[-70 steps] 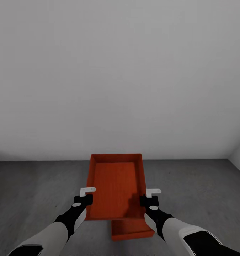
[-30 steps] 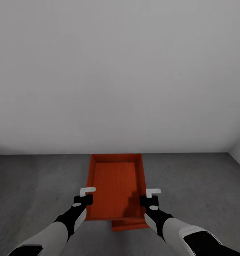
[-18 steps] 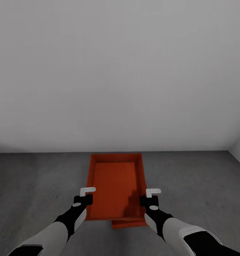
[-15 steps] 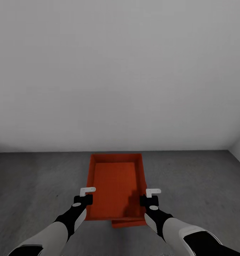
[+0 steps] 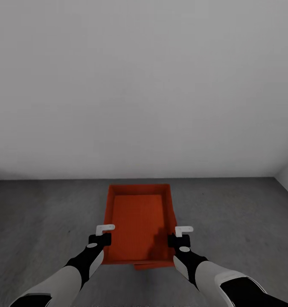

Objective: Move the two storage containers from the living room to the garage. In the garage, place one container on the floor and stack the other container on top of it (either order is fine).

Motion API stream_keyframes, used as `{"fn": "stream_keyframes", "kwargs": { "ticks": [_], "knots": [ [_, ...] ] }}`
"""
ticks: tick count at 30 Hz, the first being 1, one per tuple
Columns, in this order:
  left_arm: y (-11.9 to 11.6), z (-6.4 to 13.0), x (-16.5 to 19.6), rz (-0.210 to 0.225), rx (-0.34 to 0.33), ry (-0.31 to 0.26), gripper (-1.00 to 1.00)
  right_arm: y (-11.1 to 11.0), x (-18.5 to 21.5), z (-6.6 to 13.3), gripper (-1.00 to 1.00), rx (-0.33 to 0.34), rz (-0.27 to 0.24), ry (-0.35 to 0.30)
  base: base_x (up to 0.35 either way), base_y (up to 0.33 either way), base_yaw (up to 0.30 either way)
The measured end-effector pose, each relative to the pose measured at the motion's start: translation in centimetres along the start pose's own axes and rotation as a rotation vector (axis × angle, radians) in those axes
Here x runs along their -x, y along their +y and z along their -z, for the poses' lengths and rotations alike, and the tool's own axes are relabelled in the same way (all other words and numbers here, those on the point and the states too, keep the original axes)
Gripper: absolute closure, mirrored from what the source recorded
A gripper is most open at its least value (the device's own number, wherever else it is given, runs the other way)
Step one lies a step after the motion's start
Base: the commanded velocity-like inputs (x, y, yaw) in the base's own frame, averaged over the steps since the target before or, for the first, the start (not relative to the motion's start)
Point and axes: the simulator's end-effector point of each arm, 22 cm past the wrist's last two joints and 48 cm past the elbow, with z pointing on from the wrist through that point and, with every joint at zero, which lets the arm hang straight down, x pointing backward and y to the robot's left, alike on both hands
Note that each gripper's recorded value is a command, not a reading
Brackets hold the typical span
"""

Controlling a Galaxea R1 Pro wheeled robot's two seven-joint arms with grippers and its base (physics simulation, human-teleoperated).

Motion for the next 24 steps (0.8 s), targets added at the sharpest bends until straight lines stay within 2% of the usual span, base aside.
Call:
{"fn": "stream_keyframes", "kwargs": {
  "ticks": [24],
  "knots": [
    [0.03,-0.43,-1.03,-0.001,0.001,0.018,1.0,0.1,-1.01,-0.37,1.0,0.0,0.003,0.018,0.0,0.0,0.0]
  ]
}}
